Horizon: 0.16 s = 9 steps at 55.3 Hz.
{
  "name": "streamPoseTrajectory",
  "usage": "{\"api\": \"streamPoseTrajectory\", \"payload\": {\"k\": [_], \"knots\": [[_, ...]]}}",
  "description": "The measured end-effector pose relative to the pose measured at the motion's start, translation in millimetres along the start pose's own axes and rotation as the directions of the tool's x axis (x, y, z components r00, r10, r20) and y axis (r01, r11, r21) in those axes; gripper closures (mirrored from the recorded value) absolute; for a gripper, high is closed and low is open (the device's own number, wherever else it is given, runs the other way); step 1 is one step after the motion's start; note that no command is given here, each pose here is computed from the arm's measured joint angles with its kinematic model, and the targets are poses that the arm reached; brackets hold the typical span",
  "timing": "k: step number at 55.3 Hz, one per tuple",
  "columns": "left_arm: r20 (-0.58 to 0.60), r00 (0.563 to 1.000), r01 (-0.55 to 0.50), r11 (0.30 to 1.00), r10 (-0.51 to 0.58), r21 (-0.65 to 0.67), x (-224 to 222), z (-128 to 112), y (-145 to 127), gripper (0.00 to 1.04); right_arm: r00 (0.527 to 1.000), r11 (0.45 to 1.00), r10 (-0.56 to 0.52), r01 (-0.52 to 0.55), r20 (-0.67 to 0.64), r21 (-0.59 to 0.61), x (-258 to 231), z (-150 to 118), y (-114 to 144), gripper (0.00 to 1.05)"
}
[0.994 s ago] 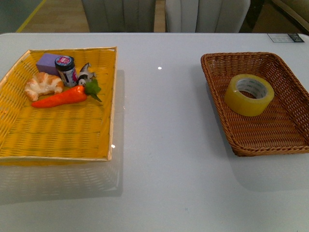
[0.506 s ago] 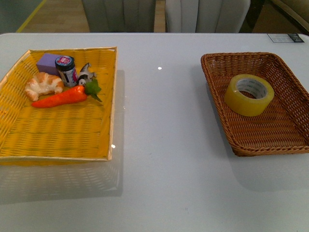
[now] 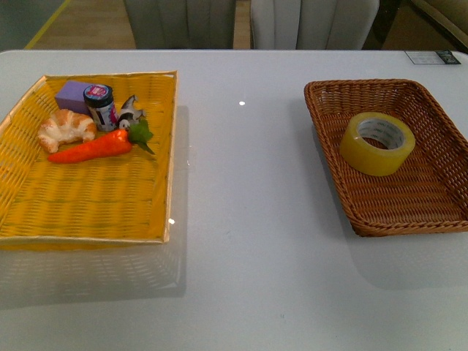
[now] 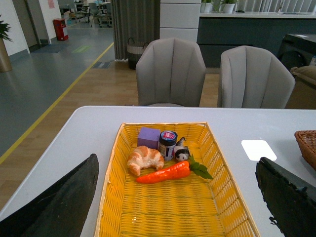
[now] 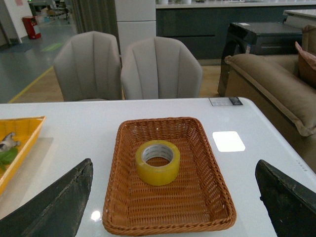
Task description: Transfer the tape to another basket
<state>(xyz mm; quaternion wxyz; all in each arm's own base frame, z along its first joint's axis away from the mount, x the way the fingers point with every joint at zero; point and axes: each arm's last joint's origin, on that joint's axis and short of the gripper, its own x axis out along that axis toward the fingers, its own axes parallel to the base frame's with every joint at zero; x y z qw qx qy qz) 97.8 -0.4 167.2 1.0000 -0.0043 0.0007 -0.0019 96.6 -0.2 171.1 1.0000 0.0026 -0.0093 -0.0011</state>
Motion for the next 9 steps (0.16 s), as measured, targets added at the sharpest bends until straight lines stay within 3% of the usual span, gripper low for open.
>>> {"api": "streamPoseTrajectory", "payload": {"k": [9], "knots": [[0.0,1.0,0.0,1.0,0.0,0.0,0.0,0.0,0.0,0.09,1.0,1.0,0.0,0.0,0.0,0.0,0.0,0.0,0.0,0.09]]}}
